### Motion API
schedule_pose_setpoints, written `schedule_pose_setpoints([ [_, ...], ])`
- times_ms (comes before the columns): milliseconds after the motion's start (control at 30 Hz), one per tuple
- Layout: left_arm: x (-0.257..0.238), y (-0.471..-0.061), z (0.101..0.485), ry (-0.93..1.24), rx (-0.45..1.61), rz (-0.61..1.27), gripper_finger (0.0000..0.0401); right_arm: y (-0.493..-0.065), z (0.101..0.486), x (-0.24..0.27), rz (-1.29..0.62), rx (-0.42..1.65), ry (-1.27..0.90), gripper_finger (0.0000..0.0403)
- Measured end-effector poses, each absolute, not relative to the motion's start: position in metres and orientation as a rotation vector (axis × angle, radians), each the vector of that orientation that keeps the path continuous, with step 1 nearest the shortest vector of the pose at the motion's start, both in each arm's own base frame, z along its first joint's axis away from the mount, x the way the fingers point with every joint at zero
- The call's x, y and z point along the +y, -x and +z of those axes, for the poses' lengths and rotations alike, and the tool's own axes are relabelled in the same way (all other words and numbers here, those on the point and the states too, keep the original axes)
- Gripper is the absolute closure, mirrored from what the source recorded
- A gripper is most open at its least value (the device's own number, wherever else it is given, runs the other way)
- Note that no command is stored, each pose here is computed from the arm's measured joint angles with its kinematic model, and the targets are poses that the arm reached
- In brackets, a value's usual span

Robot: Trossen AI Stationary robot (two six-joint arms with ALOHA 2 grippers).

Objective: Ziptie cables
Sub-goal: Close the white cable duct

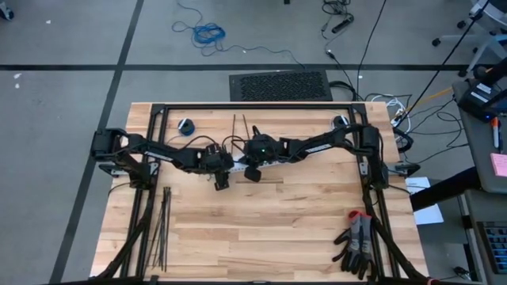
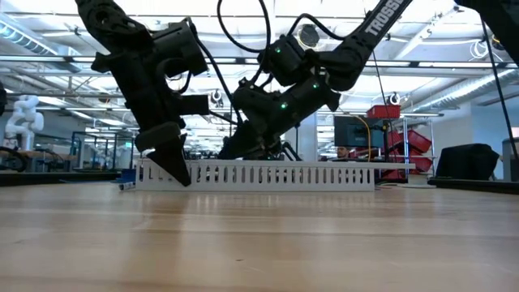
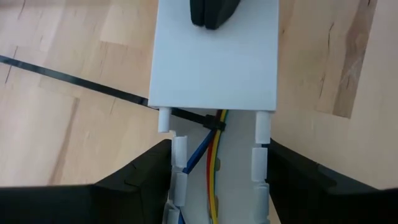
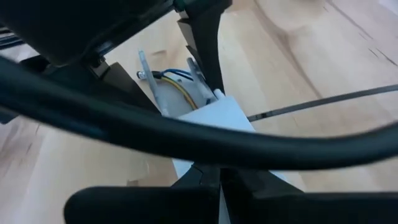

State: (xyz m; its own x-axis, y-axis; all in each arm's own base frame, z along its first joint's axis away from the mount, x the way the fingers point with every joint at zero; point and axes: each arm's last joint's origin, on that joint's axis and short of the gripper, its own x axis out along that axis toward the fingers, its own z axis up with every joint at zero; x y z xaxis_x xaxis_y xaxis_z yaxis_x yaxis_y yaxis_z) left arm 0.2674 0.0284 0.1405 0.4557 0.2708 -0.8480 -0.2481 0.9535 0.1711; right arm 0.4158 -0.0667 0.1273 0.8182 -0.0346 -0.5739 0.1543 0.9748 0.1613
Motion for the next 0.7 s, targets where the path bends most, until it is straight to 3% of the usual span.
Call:
schedule_pose_setpoints([
  [333,0.032,-0.271,0.143,-0.019,1.020,0.327,0.0173,-0.416,0.127,-0.066,-0.100,0.602,-0.205,0.0403],
  [700,0.033,-0.274,0.151,-0.004,1.043,0.363,0.0115,-0.416,0.126,-0.066,-0.097,0.614,-0.206,0.0403],
])
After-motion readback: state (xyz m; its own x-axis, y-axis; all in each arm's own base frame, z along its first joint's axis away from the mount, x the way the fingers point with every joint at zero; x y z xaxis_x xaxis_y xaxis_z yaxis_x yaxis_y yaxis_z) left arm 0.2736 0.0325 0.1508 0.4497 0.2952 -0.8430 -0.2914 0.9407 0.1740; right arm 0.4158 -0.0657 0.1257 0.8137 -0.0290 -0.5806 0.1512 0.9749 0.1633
